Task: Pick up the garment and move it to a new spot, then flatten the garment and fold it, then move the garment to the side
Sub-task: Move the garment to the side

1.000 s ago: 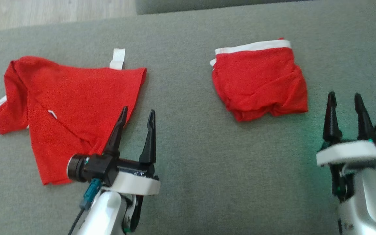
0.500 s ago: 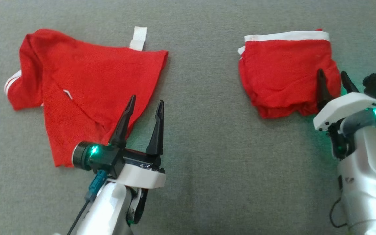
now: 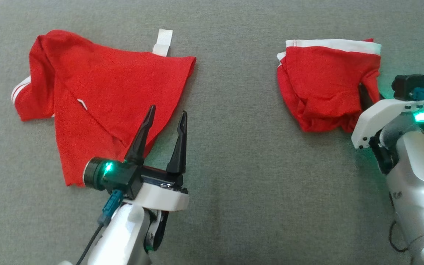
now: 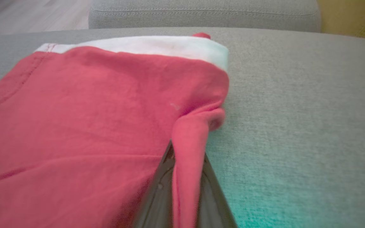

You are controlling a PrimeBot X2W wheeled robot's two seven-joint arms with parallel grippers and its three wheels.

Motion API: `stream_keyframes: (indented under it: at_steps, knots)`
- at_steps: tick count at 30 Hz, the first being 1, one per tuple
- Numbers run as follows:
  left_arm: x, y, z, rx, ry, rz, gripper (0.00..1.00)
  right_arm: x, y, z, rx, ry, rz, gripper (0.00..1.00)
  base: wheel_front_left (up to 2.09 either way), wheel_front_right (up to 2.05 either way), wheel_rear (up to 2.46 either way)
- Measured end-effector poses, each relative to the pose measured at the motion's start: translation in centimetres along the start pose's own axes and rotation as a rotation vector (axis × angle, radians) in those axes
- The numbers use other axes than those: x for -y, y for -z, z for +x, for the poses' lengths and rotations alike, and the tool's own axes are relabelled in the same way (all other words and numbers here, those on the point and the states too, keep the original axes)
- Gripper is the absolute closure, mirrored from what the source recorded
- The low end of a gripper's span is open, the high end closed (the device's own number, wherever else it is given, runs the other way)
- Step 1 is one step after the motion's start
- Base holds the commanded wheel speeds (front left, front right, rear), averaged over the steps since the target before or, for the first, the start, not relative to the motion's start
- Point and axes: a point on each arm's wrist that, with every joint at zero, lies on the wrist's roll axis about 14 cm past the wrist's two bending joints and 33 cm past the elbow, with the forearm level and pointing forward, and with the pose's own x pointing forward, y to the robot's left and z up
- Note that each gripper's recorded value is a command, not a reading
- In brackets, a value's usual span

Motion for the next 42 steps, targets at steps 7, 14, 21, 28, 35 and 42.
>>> stream_keyframes:
  at_steps: [7,14,21,28,35,42]
  knots:
    - [1.1,-0.3,0.5,0.011,0.032,-0.006,0.00,3.7,-0.4,-1.5,0.009,0.045,-0.150,1.00,0.00,0.00,0.00]
    - [1.5,0.3,1.0,0.000,0.046,-0.016,0.00,12.2,-0.2,-3.8,-0.048,0.182,-0.319,1.00,0.00,0.00,0.00]
    - [0.8,0.6,1.6,-0.005,0.034,-0.015,0.00,19.4,0.3,-5.8,-0.116,0.325,-0.392,1.00,0.00,0.00,0.00]
    - [0.3,1.3,1.7,-0.020,0.025,-0.017,0.00,22.3,-0.7,-6.3,-0.113,0.407,-0.405,1.00,0.00,0.00,0.00]
    - [0.1,1.3,2.0,-0.017,0.023,-0.016,0.00,23.3,-0.9,-6.6,-0.110,0.446,-0.412,1.00,0.00,0.00,0.00]
    - [0.6,0.6,2.1,0.000,0.034,-0.015,0.00,22.8,-2.1,-7.0,-0.042,0.465,-0.376,0.00,0.00,0.00,0.00]
